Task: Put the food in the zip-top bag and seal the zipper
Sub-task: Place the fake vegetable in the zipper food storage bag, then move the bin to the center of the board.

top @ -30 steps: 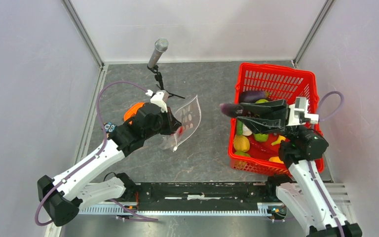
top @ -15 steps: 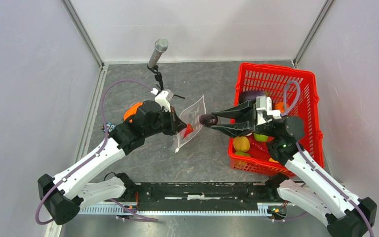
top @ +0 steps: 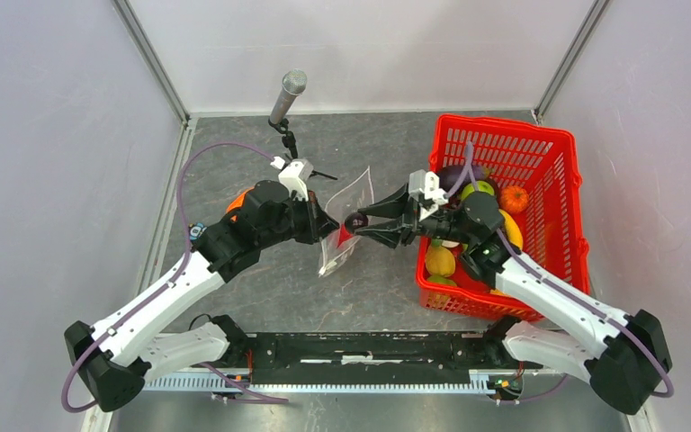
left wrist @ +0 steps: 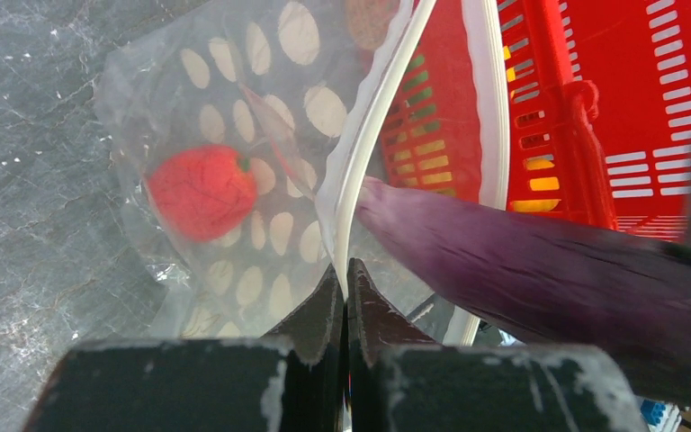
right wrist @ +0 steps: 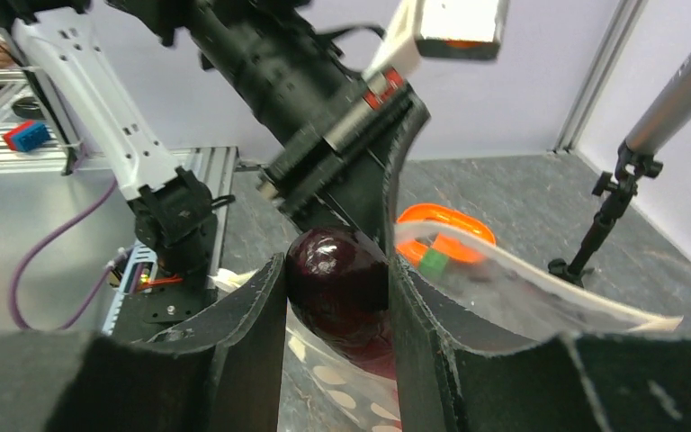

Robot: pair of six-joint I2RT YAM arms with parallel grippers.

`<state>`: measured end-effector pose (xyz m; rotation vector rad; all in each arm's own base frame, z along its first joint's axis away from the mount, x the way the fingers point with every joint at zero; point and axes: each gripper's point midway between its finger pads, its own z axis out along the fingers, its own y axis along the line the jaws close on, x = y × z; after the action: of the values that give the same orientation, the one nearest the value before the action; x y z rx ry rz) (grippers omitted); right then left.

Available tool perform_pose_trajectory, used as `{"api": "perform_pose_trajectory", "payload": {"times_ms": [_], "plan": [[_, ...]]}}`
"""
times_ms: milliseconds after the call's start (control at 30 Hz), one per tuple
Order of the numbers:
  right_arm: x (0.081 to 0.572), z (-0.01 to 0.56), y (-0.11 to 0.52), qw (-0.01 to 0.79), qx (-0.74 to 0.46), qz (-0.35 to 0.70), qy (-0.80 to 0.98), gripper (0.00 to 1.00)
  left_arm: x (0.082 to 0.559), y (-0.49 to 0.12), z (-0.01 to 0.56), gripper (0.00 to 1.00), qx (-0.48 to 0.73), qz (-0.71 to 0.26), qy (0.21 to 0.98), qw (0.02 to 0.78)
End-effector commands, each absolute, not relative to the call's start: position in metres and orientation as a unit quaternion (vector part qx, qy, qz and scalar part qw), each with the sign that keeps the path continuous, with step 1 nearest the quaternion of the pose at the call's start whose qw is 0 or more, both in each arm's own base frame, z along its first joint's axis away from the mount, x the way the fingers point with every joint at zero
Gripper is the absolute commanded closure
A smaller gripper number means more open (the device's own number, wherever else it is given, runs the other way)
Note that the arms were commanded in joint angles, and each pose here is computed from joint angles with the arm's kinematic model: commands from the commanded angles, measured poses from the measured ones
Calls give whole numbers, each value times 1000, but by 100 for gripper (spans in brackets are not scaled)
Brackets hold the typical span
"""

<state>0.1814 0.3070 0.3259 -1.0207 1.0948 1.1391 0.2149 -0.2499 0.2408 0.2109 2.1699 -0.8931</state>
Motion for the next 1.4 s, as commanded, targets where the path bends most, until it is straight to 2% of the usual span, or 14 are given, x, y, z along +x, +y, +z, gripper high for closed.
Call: {"api": "perform_pose_trajectory", "payload": {"times_ms": [0,133,333,433,600,733,967,1100,1200,1267,1367], "plan": [[200,335,313,621,-430,462,464,71,218,-245,276,98,109,-352,825,429],[208,330,317,629,-430,449,466,68,219,-243,277,98,109,-348,825,431],[223,309,323,635,-474,374,481,66,219,-243,280,98,115,-346,824,434],[227,297,328,622,-499,358,485,60,220,-243,282,98,115,-346,823,436],[228,290,330,611,-513,351,491,37,223,-237,280,98,105,-331,827,443],[221,303,322,627,-504,352,479,29,227,-228,278,98,91,-309,831,452],[201,335,307,651,-481,371,456,29,232,-213,284,98,62,-291,822,484],[221,361,270,715,-393,305,490,29,233,-200,288,98,46,-289,804,518],[251,368,223,743,-277,222,567,21,232,-205,277,98,64,-278,822,492],[274,356,187,731,-200,143,637,20,232,-211,266,98,71,-276,834,472],[296,316,140,664,-104,34,739,18,233,-219,261,98,74,-287,835,464]]}}
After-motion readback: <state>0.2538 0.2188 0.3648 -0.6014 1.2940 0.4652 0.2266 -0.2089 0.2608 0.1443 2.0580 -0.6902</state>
